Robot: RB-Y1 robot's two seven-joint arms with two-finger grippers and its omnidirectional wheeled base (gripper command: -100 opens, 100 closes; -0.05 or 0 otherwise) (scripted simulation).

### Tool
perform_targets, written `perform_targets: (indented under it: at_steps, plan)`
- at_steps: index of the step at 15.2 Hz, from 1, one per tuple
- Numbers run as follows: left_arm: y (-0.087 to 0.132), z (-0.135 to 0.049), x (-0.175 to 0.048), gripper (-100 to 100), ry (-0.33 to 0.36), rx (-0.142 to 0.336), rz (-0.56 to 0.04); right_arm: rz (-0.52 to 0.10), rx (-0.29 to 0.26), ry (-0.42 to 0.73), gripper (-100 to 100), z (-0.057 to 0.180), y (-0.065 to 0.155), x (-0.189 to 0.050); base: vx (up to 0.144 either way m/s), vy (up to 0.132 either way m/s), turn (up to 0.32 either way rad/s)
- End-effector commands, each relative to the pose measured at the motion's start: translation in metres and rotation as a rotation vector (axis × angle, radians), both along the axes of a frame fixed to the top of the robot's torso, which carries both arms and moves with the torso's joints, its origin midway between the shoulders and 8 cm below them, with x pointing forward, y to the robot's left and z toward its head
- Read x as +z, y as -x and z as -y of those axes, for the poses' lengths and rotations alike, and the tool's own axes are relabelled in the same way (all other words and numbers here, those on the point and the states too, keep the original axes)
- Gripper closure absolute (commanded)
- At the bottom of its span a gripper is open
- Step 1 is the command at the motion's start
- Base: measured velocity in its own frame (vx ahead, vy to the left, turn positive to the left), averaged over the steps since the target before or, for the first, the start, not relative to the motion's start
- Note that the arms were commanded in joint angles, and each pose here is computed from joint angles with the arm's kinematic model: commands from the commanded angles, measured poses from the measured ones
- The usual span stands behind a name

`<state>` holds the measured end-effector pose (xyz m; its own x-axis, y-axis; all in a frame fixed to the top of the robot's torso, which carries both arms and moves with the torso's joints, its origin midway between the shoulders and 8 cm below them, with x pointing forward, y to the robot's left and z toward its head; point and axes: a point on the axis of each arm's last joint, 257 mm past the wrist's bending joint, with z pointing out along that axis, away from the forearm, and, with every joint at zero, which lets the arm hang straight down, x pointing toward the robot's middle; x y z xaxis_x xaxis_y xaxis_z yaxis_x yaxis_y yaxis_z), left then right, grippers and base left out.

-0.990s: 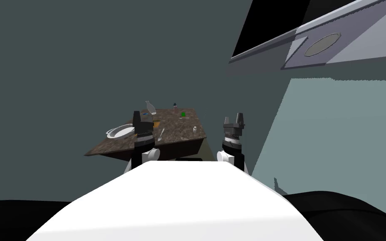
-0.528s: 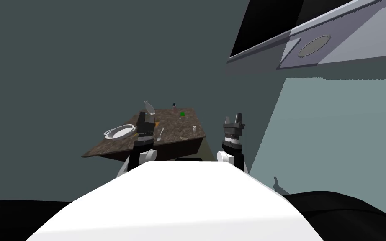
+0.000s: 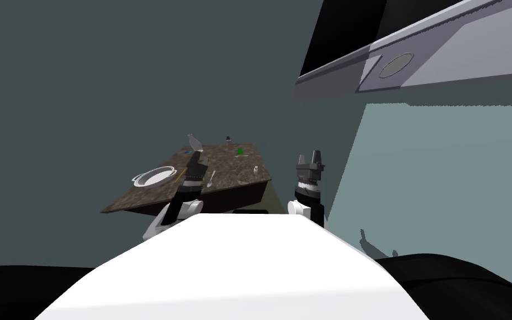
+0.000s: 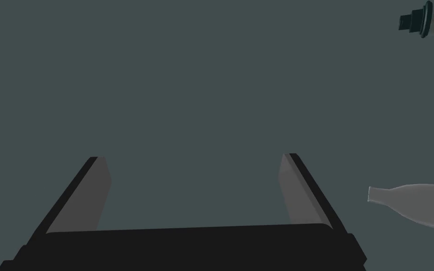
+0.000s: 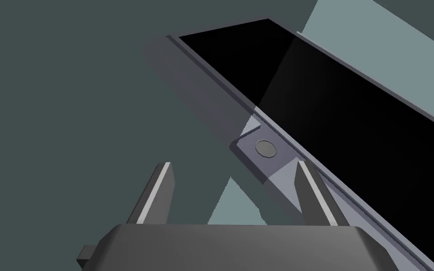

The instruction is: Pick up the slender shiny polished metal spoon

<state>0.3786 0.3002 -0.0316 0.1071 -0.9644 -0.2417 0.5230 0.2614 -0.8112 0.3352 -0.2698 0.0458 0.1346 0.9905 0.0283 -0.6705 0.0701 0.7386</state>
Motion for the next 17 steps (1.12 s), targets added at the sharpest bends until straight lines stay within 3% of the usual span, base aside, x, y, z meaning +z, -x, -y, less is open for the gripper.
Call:
perform_targets:
  at_steps: [1, 4, 5, 6, 7, 8, 9, 10, 11, 12, 13, 14, 15, 16, 17]
  plan:
    - [-0.004, -0.002, -0.009, -100, -0.023, -0.009, -0.038, 0.000, 0.000, 0.000, 0, 0.000, 0.000, 0.000, -0.033, 0.006, -0.071]
    - [-0.014, -0.009, -0.033, -100, -0.064, -0.018, -0.130, 0.000, 0.000, 0.000, 0, 0.000, 0.000, 0.000, -0.036, 0.005, -0.097]
    - [-0.014, -0.008, -0.033, -100, -0.074, -0.022, -0.132, 0.000, 0.000, 0.000, 0, 0.000, 0.000, 0.000, -0.039, 0.007, -0.094]
    - [-0.018, -0.013, -0.046, -100, -0.089, -0.022, -0.181, 0.000, 0.000, 0.000, 0, 0.000, 0.000, 0.000, -0.043, 0.003, -0.103]
    - [-0.019, -0.013, -0.046, -100, -0.100, -0.026, -0.182, 0.000, 0.000, 0.000, 0, 0.000, 0.000, 0.000, -0.041, 0.001, -0.090]
    - [-0.023, -0.019, -0.060, -100, -0.116, -0.024, -0.233, 0.000, 0.000, 0.000, 0, 0.000, 0.000, 0.000, -0.041, 0.002, -0.124]
    - [-0.023, -0.019, -0.060, -100, -0.125, -0.028, -0.235, 0.000, 0.000, 0.000, 0, 0.000, 0.000, 0.000, -0.039, 0.005, -0.100]
    - [-0.026, -0.026, -0.074, -100, -0.142, -0.025, -0.288, 0.000, 0.000, 0.000, 0, 0.000, 0.000, 0.000, -0.043, 0.003, -0.100]
    - [-0.026, -0.026, -0.074, -100, -0.150, -0.027, -0.289, 0.000, 0.000, 0.000, 0, 0.000, 0.000, 0.000, -0.043, 0.002, -0.094]
    - [-0.029, -0.034, -0.089, -100, -0.164, -0.021, -0.343, 0.000, 0.000, 0.000, 0, 0.000, 0.000, 0.000, -0.044, -0.003, -0.138]
    - [-0.029, -0.034, -0.088, -100, -0.175, -0.024, -0.345, 0.000, 0.000, 0.000, 0, 0.000, 0.000, 0.000, -0.041, -0.005, -0.118]
    - [-0.032, -0.043, -0.103, -100, -0.190, -0.016, -0.400, 0.000, 0.000, 0.000, 0, 0.000, 0.000, 0.000, -0.048, -0.006, -0.128]
    - [-0.032, -0.043, -0.103, -100, -0.199, -0.019, -0.401, 0.000, 0.000, 0.000, 0, 0.000, 0.000, 0.000, -0.048, -0.004, -0.099]
    - [-0.033, -0.053, -0.118, -100, -0.213, -0.009, -0.456, 0.000, 0.000, 0.000, 0, 0.000, 0.000, 0.000, -0.045, -0.003, -0.120]
    - [-0.034, -0.053, -0.117, -100, -0.223, -0.011, -0.459, 0.000, 0.000, 0.000, 0, 0.000, 0.000, 0.000, -0.039, -0.001, -0.115]
